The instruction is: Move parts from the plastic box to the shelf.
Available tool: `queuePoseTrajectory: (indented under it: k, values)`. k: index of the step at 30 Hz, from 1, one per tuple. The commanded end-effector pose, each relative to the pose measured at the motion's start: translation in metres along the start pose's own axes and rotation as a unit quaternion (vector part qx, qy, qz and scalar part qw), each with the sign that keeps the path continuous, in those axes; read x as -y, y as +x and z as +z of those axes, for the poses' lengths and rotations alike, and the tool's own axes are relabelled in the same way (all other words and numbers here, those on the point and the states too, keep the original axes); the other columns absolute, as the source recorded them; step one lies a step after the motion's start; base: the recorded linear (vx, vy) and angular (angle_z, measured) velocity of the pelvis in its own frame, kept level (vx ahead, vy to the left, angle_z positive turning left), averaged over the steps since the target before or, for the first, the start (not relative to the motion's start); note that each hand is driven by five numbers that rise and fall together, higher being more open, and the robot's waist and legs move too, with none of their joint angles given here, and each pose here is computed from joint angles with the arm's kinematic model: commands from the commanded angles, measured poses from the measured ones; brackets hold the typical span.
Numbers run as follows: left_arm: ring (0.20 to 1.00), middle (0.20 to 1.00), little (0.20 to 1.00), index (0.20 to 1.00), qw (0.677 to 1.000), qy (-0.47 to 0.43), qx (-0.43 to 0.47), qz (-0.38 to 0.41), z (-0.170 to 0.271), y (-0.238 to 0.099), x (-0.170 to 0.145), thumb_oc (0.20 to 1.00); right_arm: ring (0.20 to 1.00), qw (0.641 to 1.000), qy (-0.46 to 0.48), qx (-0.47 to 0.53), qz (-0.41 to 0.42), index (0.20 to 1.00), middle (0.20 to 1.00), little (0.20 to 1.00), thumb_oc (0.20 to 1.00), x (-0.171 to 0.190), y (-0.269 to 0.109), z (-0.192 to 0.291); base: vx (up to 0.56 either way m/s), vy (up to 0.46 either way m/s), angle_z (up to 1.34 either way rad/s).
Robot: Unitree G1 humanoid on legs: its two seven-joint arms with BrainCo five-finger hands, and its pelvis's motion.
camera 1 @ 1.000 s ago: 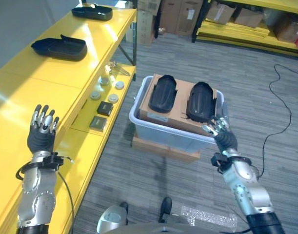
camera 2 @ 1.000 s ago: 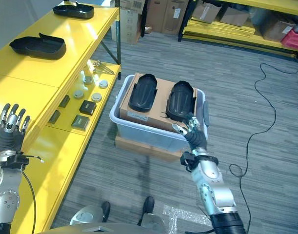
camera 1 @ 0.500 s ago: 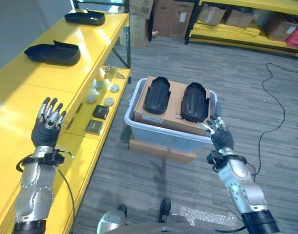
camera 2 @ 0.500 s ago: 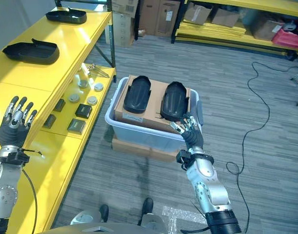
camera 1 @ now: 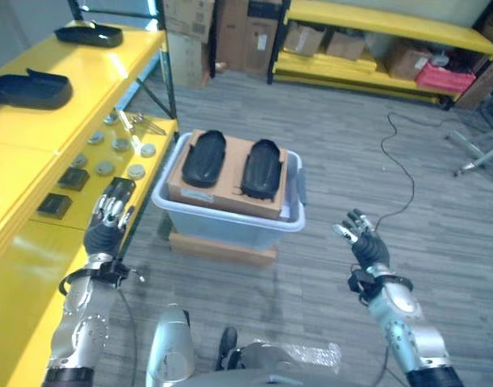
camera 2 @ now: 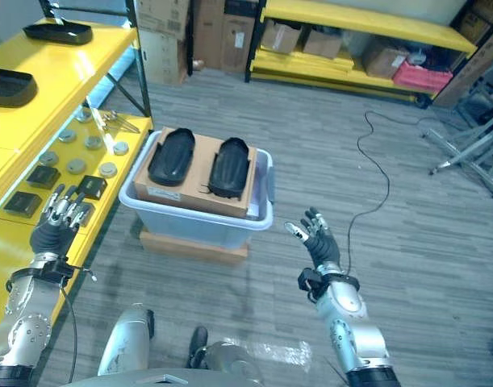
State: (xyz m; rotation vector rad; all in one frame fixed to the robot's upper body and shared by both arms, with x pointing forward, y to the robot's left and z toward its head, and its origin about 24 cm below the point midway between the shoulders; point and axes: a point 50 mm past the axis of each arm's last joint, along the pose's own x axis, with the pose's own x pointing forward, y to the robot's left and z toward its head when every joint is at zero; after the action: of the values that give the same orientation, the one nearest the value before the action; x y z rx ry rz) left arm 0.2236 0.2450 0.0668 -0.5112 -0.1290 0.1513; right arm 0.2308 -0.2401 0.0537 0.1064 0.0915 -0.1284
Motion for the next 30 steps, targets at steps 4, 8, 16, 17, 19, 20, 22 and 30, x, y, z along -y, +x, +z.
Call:
queuePoseTrajectory:
  k: [4, 8, 16, 17, 19, 20, 22, 30]
  values:
    - [1.000, 1.000, 1.000, 1.000, 0.996, 0.024, 0.082, -0.016, 0.036, 0.008, 0.002, 1.000, 1.000, 0.999, -0.011, 0.048, -0.006, 1.000, 1.000, 1.000, 1.000, 0.006, -0.003, 0.019, 0.27, 0.150, -0.02]
    - [1.000, 1.000, 1.000, 1.000, 0.994, 0.047, 0.094, -0.023, 0.045, 0.008, 0.000, 1.000, 1.000, 0.998, 0.021, 0.062, -0.013, 1.000, 1.000, 1.000, 1.000, -0.001, -0.001, 0.018, 0.28, 0.180, -0.29]
    - [1.000, 1.000, 1.000, 1.000, 0.993, 0.054, 0.098, -0.030, 0.050, 0.011, -0.001, 1.000, 1.000, 0.998, 0.023, 0.061, -0.025, 1.000, 1.000, 1.000, 1.000, -0.011, 0.006, 0.016, 0.16, 0.117, 0.05]
    - [1.000, 1.000, 1.000, 1.000, 0.993, 0.058, 0.101, -0.034, 0.052, 0.011, -0.002, 1.000, 1.000, 0.998, 0.024, 0.062, -0.022, 1.000, 1.000, 1.000, 1.000, -0.015, 0.007, 0.016, 0.13, 0.100, 0.10]
    - [1.000, 1.000, 1.000, 1.000, 0.992, 0.065, 0.105, -0.036, 0.055, 0.010, -0.002, 1.000, 1.000, 0.997, 0.023, 0.064, -0.021, 1.000, 1.000, 1.000, 1.000, -0.018, 0.008, 0.017, 0.09, 0.075, 0.05]
    - [1.000, 1.000, 1.000, 1.000, 0.992, 0.065, 0.105, -0.036, 0.055, 0.010, -0.002, 1.000, 1.000, 0.997, 0.023, 0.064, -0.021, 1.000, 1.000, 1.000, 1.000, -0.018, 0.008, 0.017, 0.13, 0.118, 0.03]
    - [1.000, 1.000, 1.000, 1.000, 0.992, 0.062, 0.102, -0.036, 0.055, 0.012, -0.004, 1.000, 1.000, 0.998, 0.021, 0.061, -0.022, 1.000, 1.000, 1.000, 1.000, -0.021, 0.009, 0.016, 0.13, 0.124, 0.03]
    - [1.000, 1.000, 1.000, 1.000, 0.992, 0.069, 0.094, -0.055, 0.054, 0.016, 0.001, 1.000, 1.000, 0.996, 0.029, 0.071, -0.038, 1.000, 1.000, 1.000, 1.000, -0.023, 0.013, 0.019, 0.08, 0.117, 0.02]
